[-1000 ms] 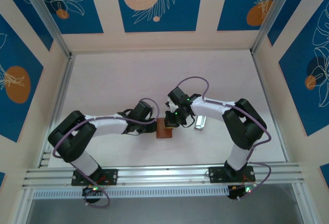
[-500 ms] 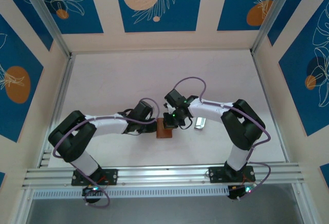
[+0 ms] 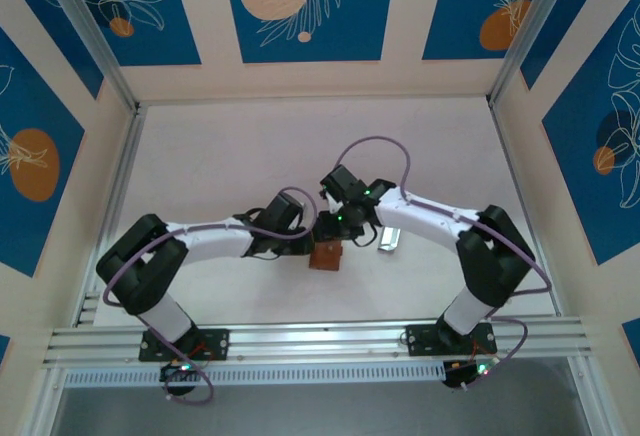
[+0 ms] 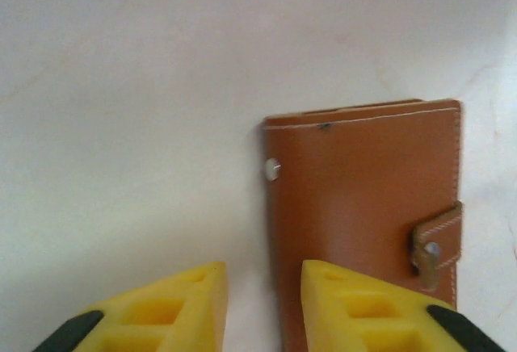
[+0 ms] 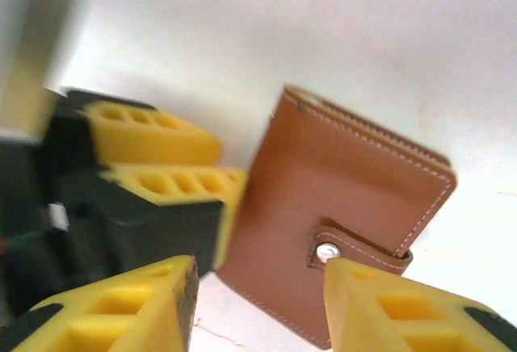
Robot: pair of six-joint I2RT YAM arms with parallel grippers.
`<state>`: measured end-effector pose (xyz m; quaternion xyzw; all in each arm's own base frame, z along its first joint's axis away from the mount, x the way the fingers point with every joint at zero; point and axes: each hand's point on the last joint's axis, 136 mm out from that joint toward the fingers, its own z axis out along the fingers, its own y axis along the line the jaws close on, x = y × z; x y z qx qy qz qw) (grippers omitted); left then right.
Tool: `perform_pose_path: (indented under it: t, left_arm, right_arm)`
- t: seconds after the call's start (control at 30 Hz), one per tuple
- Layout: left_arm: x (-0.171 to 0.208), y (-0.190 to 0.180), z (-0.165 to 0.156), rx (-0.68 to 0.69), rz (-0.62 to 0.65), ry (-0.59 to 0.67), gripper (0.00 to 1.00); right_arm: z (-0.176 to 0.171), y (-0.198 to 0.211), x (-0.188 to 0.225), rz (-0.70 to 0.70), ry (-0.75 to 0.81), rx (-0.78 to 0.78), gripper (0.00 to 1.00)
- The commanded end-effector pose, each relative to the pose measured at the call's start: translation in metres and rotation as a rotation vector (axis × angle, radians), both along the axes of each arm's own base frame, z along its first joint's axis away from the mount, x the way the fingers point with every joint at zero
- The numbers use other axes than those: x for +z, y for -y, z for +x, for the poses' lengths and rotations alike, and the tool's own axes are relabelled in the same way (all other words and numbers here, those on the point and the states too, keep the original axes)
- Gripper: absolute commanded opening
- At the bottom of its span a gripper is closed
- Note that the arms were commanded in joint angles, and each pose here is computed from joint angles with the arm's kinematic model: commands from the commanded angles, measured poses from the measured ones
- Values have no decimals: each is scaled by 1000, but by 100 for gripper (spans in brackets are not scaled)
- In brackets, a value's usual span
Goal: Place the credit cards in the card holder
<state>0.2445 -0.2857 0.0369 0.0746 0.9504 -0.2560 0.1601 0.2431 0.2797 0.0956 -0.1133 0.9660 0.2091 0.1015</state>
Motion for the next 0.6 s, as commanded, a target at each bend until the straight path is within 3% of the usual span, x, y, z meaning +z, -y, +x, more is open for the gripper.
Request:
perform_pose_path:
  t: [0.0, 0.03, 0.13, 0.17, 0.4, 0.5, 0.57]
  left_arm:
    - [44, -9, 16, 15, 4, 120, 49]
    - [55, -18, 19, 30, 17, 154, 62]
    - [90, -54, 27, 100, 84, 283, 93]
    - [100, -69, 30, 138, 116, 332, 100]
    - [159, -199, 45, 440, 559, 770, 100]
    - [169, -232, 46, 543, 686, 922, 100]
    - [169, -249, 49, 601, 722, 996, 99]
  right_arm:
    - [15, 26, 35, -35, 127, -71, 73]
    - [19, 36, 44, -40, 172, -103, 98]
    - [31, 84, 64, -123, 342, -246, 99]
    - [34, 103, 70, -158, 391, -304, 99]
    - [43, 238, 106, -314, 806, -739, 99]
    - [61, 235, 108, -221, 1017, -578, 99]
    - [64, 251, 94, -192, 1073, -615, 99]
